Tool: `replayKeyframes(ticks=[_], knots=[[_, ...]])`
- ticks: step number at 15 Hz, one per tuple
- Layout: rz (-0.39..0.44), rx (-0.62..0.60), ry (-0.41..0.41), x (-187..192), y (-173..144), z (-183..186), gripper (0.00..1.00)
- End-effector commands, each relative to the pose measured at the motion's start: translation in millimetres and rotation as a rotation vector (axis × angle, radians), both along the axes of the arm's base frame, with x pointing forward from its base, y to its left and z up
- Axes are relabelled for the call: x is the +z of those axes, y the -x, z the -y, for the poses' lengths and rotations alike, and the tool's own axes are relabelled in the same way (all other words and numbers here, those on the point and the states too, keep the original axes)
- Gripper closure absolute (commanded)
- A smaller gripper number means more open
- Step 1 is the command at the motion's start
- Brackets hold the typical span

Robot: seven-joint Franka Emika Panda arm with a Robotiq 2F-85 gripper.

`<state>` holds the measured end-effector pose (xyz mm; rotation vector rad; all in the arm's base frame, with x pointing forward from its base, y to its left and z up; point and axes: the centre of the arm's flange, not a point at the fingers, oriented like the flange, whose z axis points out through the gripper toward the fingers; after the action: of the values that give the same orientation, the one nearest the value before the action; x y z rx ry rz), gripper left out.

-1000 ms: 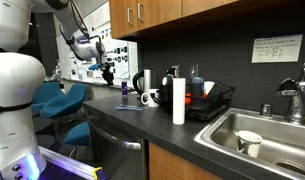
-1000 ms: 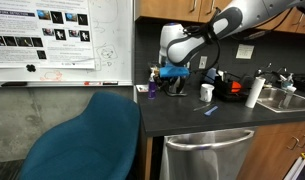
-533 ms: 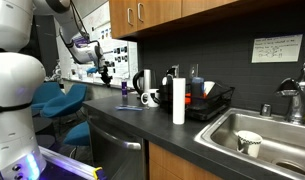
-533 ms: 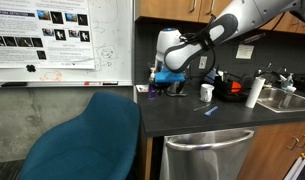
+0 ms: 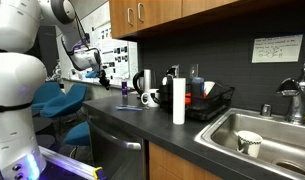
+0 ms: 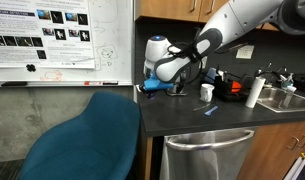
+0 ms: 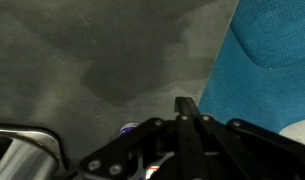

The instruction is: Move the purple bottle to the left

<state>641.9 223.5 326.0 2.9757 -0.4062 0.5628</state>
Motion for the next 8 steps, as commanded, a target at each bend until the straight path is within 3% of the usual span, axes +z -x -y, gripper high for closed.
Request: replayKeyframes(ticks=[1, 8], knots=[[0.065, 0.02, 0.044, -5, -31, -15, 1.0], [0.135, 0.037, 0.129, -14, -66, -15, 1.0]])
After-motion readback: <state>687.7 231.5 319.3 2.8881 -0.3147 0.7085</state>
